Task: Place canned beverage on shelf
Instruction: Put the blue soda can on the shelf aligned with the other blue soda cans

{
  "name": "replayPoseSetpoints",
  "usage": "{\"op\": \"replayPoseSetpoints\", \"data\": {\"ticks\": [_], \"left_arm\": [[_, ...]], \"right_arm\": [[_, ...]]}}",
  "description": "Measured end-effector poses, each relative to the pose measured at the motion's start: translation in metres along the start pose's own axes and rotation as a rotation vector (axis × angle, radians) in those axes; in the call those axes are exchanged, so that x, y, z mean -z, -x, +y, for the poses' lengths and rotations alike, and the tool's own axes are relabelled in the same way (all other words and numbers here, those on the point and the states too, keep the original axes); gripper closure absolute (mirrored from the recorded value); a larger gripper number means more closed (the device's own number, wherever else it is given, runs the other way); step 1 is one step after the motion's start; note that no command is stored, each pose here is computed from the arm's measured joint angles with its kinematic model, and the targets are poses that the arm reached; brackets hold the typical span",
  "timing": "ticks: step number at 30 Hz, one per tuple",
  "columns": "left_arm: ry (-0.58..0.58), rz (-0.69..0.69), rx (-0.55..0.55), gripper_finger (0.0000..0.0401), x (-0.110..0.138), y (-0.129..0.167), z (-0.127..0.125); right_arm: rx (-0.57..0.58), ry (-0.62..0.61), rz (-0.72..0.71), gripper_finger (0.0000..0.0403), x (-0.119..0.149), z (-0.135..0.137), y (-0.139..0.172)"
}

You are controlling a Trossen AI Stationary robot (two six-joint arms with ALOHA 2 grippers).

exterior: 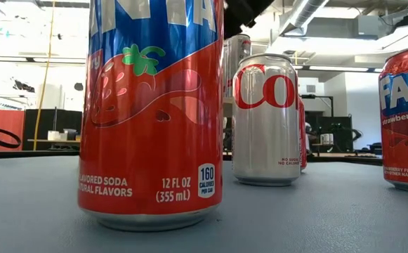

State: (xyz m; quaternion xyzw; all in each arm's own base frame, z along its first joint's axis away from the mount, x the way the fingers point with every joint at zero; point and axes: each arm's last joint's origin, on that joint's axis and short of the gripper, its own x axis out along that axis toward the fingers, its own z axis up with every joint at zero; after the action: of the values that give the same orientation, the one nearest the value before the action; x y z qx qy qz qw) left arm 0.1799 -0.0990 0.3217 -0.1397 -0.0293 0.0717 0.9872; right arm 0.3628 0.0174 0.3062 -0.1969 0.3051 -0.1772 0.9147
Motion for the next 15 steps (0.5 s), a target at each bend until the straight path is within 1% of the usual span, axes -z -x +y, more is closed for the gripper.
{"op": "replayPoseSetpoints", "data": {"ticks": [4, 6, 8, 11, 15], "left_arm": [[-0.004, 0.006, 0.004, 0.0068, 0.002, -0.002, -0.001], [-0.005, 0.008, 0.005, 0.0068, 0.003, -0.002, -0.002], [-0.001, 0.006, 0.006, 0.0068, 0.003, -0.002, -0.002], [0.007, 0.006, 0.006, 0.0068, 0.003, -0.002, -0.002], [0.012, -0.001, 0.008, 0.0068, 0.002, -0.002, -0.002]], "right_arm": [[0.032, -0.023, -0.011, 0.0403, 0.000, -0.010, -0.011], [0.035, -0.008, 0.002, 0.0403, 0.003, -0.012, -0.017], [0.049, -0.007, -0.021, 0.0403, 0.002, -0.010, -0.027], [0.056, 0.034, 0.021, 0.0403, 0.008, -0.005, -0.036], [0.087, 0.037, 0.032, 0.0403, 0.008, -0.004, -0.040]]}}
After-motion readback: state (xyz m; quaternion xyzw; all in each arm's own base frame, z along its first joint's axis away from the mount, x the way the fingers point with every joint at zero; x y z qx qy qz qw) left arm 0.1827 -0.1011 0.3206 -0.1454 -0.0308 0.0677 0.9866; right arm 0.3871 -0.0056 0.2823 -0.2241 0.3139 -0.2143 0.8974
